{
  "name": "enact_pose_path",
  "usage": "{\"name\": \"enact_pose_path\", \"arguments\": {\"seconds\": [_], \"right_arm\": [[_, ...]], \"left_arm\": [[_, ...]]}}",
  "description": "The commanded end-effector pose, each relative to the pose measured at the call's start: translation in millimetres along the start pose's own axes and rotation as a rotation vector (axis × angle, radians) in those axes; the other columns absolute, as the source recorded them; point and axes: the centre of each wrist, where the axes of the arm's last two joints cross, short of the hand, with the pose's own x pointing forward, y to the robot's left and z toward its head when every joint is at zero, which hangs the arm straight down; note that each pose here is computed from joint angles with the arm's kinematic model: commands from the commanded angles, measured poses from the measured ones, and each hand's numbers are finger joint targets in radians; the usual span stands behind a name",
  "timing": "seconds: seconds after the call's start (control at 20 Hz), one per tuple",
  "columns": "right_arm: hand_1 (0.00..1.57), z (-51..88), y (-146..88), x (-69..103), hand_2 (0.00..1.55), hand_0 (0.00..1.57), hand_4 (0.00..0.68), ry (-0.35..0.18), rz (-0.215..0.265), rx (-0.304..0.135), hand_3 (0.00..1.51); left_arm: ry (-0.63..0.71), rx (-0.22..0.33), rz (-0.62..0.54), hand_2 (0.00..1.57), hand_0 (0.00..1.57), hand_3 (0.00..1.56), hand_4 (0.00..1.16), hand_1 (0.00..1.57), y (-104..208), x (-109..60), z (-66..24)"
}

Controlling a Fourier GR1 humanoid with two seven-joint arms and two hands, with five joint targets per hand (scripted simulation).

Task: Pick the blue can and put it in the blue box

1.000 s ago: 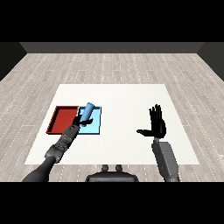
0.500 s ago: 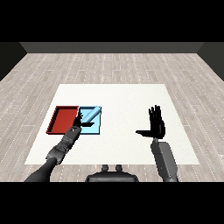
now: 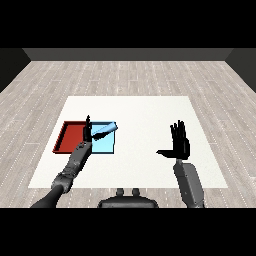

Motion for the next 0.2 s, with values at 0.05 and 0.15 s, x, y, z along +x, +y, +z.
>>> {"name": "enact_pose_path", "arguments": {"seconds": [0.05,0.15], "right_arm": [[0.0,1.2,-0.2,3.0,0.0,0.0,0.0,0.021,0.042,-0.012,0.0],[0.0,2.7,-12.1,9.0,0.0,0.0,0.0,0.029,0.074,0.019,0.0]], "left_arm": [[-0.268,-0.069,0.218,0.0,0.0,0.0,0.0,0.0,-5.2,10.8,18.0],[-0.294,-0.104,0.266,0.0,0.0,0.0,0.0,0.0,-0.4,8.6,32.4]]}}
